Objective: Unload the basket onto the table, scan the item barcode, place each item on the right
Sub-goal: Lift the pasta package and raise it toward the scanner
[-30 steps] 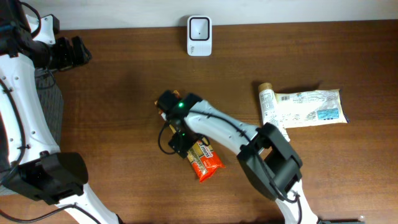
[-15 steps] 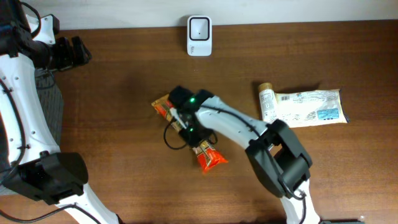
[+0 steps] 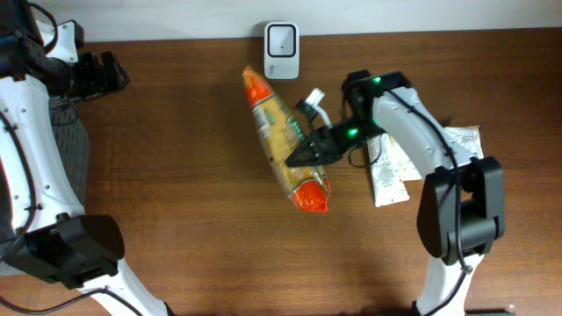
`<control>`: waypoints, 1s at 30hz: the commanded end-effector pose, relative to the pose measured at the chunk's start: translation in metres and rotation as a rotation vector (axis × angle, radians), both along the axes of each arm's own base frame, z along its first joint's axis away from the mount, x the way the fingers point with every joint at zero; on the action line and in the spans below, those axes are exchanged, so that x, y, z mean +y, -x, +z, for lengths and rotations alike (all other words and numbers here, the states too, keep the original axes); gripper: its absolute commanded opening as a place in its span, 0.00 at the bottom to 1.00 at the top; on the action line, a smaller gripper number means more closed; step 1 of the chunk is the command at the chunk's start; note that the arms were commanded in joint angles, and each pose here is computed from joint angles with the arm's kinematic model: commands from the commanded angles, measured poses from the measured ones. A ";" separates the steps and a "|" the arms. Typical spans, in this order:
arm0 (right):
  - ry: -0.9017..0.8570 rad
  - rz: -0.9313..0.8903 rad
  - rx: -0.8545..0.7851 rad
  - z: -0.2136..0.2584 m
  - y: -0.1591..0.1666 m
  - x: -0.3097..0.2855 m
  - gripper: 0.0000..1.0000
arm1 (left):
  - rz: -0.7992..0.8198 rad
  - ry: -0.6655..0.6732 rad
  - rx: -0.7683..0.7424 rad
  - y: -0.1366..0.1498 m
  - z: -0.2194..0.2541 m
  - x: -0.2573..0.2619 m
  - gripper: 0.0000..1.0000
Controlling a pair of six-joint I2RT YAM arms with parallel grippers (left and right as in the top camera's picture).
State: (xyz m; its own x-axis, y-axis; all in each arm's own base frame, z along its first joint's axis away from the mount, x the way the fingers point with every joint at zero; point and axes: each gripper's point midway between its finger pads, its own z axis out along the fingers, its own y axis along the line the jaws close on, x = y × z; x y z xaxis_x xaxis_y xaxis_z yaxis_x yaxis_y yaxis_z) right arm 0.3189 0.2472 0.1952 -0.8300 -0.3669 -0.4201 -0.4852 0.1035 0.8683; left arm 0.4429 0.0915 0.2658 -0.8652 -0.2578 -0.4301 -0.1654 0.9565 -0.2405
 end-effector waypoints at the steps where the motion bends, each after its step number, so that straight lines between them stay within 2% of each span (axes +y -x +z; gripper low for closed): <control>1: -0.273 -0.088 -0.071 0.072 -0.015 -0.012 0.04 | 0.003 0.000 -0.016 0.001 0.006 0.000 0.99; 7: -0.260 -0.121 -0.017 0.109 -0.009 -0.022 0.04 | 0.003 0.000 -0.016 0.001 0.006 0.000 0.99; 13: -0.279 -0.151 -0.125 0.157 0.010 -0.040 0.04 | 0.003 0.000 -0.016 0.001 0.006 0.000 0.99; 23: -0.250 -0.141 -0.179 0.152 0.011 -0.042 0.04 | 0.003 0.000 -0.016 0.001 0.006 0.000 0.99; 25: -0.133 -0.110 -0.215 0.130 0.006 -0.038 0.04 | 0.003 0.000 -0.016 0.001 0.006 0.000 0.99; 26: 0.023 -0.123 -0.200 0.106 -0.005 -0.034 0.04 | 0.003 0.000 -0.016 0.001 0.006 0.000 0.99; 28: 0.374 -0.264 -0.191 0.060 -0.040 -0.036 0.04 | 0.003 0.000 -0.016 0.001 0.006 0.000 0.99; 30: 0.615 -0.397 -0.293 0.040 -0.069 -0.044 0.04 | 0.003 0.000 -0.016 0.001 0.006 0.000 0.99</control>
State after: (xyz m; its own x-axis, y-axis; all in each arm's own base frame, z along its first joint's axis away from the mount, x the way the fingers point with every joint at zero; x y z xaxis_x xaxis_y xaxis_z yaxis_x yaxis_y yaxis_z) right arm 0.3621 0.2179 0.2365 -0.7837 -0.3643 -0.5031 -0.6211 0.4464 0.6442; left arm 0.4426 0.0915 0.2655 -0.8658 -0.2583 -0.4286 -0.1663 0.9563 -0.2405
